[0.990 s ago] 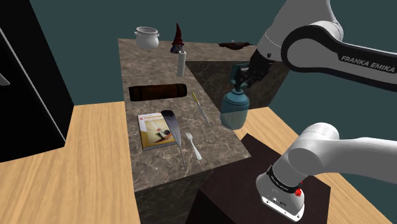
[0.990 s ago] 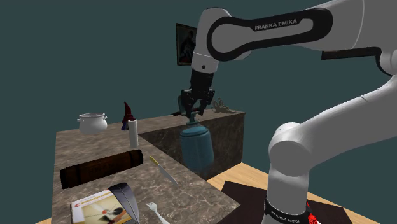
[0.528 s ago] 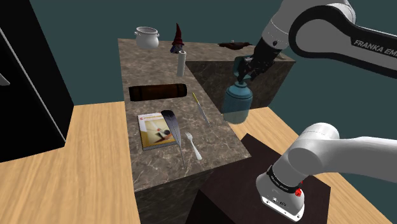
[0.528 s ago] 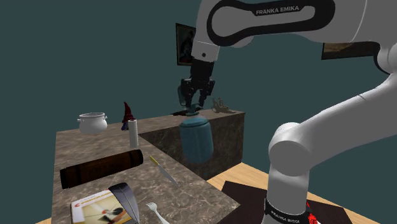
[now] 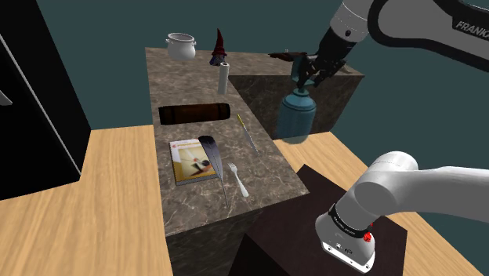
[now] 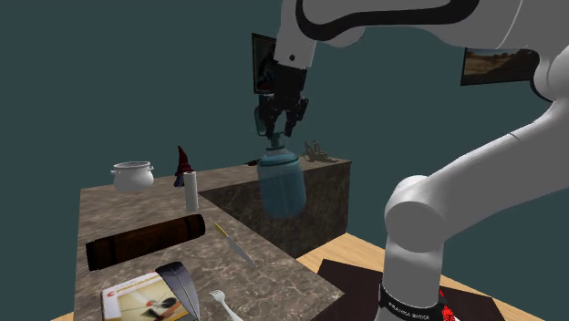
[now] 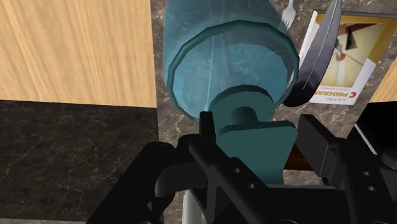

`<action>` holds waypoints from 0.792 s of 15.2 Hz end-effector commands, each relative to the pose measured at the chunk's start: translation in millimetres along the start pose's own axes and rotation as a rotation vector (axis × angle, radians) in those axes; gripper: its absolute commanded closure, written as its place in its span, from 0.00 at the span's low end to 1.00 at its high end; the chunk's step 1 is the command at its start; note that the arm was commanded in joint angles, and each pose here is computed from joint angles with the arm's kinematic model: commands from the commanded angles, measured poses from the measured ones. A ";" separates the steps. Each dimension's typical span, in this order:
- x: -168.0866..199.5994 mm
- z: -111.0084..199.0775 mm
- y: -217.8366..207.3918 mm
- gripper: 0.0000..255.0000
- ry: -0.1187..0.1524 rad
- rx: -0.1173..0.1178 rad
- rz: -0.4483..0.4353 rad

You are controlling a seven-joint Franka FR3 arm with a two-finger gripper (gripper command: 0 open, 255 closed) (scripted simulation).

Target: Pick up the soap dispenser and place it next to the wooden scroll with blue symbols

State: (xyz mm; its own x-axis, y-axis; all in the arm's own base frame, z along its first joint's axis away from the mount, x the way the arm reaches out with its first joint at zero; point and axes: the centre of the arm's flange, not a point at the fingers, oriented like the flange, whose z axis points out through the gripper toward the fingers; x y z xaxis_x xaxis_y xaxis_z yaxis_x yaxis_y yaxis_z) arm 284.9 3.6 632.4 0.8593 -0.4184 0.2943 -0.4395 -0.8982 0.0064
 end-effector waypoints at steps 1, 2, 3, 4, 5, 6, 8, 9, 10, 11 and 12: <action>2.6 -11.2 -0.2 1.00 0.001 0.000 0.000; 4.2 -16.2 -0.1 1.00 0.001 0.000 0.000; 5.7 -21.3 -0.1 1.00 0.001 0.000 0.000; 7.3 -26.3 -0.1 1.00 0.001 0.000 0.000; 8.8 -31.4 0.0 1.00 0.001 0.000 0.000; 10.4 -36.4 0.0 1.00 0.001 0.000 0.000; 13.4 -46.5 0.1 1.00 0.001 0.000 0.000; 15.0 -51.5 0.1 1.00 0.001 0.000 0.000; 16.6 -56.6 0.1 1.00 0.001 0.000 0.000; 18.1 -61.7 0.2 1.00 0.001 0.000 0.000; 19.7 -66.7 0.2 1.00 0.001 0.000 0.000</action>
State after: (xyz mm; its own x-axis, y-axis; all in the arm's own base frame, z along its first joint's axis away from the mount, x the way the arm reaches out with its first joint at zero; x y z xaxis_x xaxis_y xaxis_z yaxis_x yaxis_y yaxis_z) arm 284.1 4.0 696.3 0.8592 -0.4184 0.2944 -0.4395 -0.8982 0.0065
